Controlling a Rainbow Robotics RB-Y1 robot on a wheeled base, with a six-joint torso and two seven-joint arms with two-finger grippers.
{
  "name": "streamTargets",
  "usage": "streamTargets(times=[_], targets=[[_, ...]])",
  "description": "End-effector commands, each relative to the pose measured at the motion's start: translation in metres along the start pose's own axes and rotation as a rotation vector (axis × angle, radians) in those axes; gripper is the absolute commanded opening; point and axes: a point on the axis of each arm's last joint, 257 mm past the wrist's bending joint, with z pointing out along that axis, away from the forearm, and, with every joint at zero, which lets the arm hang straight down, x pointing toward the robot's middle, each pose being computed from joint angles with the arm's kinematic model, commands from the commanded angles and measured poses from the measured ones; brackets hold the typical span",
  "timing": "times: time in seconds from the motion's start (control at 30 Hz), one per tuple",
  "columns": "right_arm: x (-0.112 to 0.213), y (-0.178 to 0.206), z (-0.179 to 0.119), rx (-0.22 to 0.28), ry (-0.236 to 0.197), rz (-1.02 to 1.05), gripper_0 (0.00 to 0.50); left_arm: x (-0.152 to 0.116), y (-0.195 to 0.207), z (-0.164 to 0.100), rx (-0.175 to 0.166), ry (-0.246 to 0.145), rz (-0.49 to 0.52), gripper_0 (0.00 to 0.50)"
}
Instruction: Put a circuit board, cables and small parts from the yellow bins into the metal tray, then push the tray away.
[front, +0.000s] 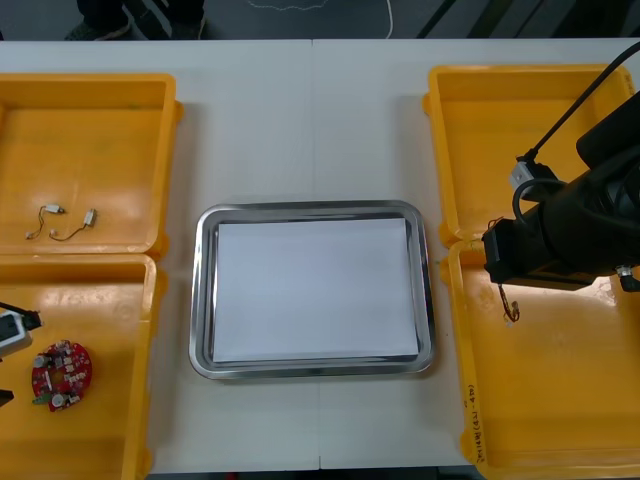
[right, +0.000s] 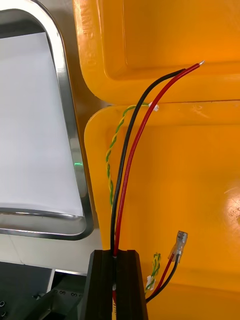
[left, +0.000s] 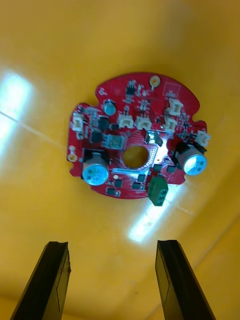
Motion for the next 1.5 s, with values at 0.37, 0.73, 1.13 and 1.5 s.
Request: streamTargets(times=[0.37,0.73,1.13,1.5], targets=[[-0.005,0.011,-0.007,-0.003,-0.031,-0.027,0.0,0.007,-0.02,0.019,-0.037,-0.019,0.072,0.5],[-0.003,0.01,-0.005,-0.004,-0.023,-0.025,0.0,0.0,-0.029,0.028,-0.023,-0.031,0.09,0.5],[-0.002,0.01,-0.005,-0.004,-0.021,-0.026,0.0,-0.002,-0.036,0.038,-0.031,-0.043,0.064,0.5],[-0.003,0.01,-0.005,-0.003,-0.024,-0.025,0.0,-0.001,-0.04,0.042,-0.031,-0.036,0.055,0.5]])
